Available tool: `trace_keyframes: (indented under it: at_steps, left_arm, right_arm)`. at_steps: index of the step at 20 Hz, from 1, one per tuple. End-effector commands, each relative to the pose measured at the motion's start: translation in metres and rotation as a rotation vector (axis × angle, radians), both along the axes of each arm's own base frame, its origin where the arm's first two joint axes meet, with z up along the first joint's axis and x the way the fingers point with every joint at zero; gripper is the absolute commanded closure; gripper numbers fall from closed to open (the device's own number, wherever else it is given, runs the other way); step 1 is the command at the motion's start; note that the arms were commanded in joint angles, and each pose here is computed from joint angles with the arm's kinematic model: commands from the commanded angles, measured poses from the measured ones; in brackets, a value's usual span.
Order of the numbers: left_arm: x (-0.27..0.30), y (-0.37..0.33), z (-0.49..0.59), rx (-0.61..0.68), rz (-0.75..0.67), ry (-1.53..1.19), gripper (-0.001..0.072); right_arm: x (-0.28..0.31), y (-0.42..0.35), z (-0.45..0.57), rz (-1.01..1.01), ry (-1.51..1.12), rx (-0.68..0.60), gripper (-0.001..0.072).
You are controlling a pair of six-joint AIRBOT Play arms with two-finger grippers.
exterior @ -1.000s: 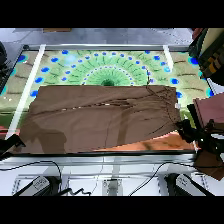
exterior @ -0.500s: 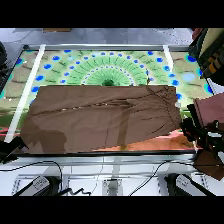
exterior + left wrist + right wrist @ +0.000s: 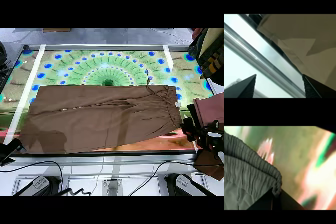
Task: Fold the clothes and pants, and hang the long-sleeved shirts on hangers.
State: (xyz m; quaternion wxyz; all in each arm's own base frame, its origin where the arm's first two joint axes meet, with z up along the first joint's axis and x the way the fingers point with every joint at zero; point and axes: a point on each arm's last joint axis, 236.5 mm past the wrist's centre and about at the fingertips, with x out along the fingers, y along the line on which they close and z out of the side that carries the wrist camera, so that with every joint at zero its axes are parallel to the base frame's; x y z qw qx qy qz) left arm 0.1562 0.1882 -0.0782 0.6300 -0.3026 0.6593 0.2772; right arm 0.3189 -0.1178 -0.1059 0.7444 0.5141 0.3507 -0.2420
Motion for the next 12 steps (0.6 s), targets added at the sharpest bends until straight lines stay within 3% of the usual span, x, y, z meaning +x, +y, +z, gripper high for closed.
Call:
trace_keyframes:
  at_steps: [1, 7, 9, 11, 12]
  left_arm:
    - [0.011, 0.011, -0.005, 0.006, 0.079, -0.119, 0.0066]
    - [0.029, 0.01, -0.027, -0.033, 0.227, -0.343, 0.0067]
    - [0.038, 0.013, -0.031, -0.008, 0.241, -0.397, 0.0132]
    - [0.047, 0.022, -0.029, 0.023, 0.269, -0.445, 0.0148]
    - [0.05, 0.026, -0.027, 0.039, 0.28, -0.459, 0.021]
  right_arm:
    - [0.0, 0.003, 0.0, 0.007, 0.0, 0.008, 0.0675]
    - [0.0, 0.003, 0.0, 0.007, 0.0, 0.008, 0.0675]
    - [0.0, 0.003, 0.001, 0.008, -0.001, 0.009, 0.0675]
    - [0.001, 0.004, 0.002, 0.016, -0.001, 0.009, 0.0675]
    - [0.001, 0.006, 0.002, 0.034, 0.002, 0.007, 0.0674]
